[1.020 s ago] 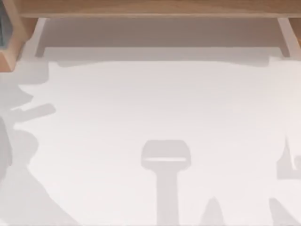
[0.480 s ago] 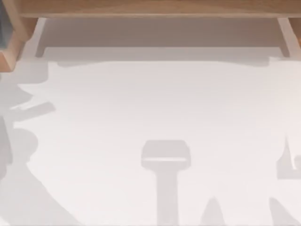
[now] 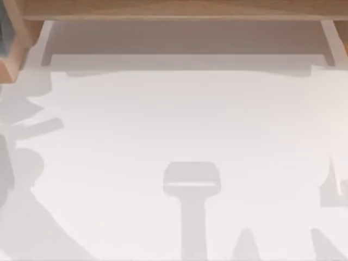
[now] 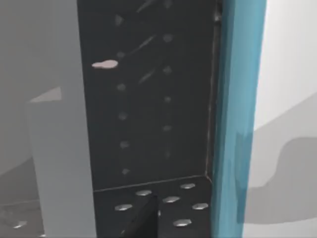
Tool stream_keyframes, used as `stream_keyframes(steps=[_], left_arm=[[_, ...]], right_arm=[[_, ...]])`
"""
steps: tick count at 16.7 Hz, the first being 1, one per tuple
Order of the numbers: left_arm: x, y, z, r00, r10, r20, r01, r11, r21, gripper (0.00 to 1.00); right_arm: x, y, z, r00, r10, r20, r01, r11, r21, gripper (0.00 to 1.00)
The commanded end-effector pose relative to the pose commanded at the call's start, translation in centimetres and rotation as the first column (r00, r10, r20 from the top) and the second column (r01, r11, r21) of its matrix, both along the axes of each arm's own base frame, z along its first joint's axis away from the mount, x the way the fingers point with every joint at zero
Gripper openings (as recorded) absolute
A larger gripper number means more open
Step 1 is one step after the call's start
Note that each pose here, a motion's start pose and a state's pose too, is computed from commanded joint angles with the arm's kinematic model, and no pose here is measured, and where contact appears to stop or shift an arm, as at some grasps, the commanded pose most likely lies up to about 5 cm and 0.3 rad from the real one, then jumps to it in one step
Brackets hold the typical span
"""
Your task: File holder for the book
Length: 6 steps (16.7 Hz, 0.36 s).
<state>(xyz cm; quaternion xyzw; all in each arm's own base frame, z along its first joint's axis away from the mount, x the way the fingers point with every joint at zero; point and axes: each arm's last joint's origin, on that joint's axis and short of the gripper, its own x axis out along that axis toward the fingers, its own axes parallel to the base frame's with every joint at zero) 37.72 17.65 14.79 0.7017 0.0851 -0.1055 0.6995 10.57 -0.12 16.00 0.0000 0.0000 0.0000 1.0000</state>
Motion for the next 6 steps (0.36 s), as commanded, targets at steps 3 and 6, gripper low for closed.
stream_keyframes(steps=[3,6], left_arm=[[0.00,0.00,0.00,1.000,0.000,0.000,0.000,1.000,0.000,1.00],[0.00,0.00,0.00,1.000,0.000,0.000,0.000,1.000,0.000,1.00]], right_arm=[[0.00,0.00,0.00,1.000,0.000,0.000,0.000,1.000,0.000,1.00],[0.00,0.00,0.00,1.000,0.000,0.000,0.000,1.000,0.000,1.00]])
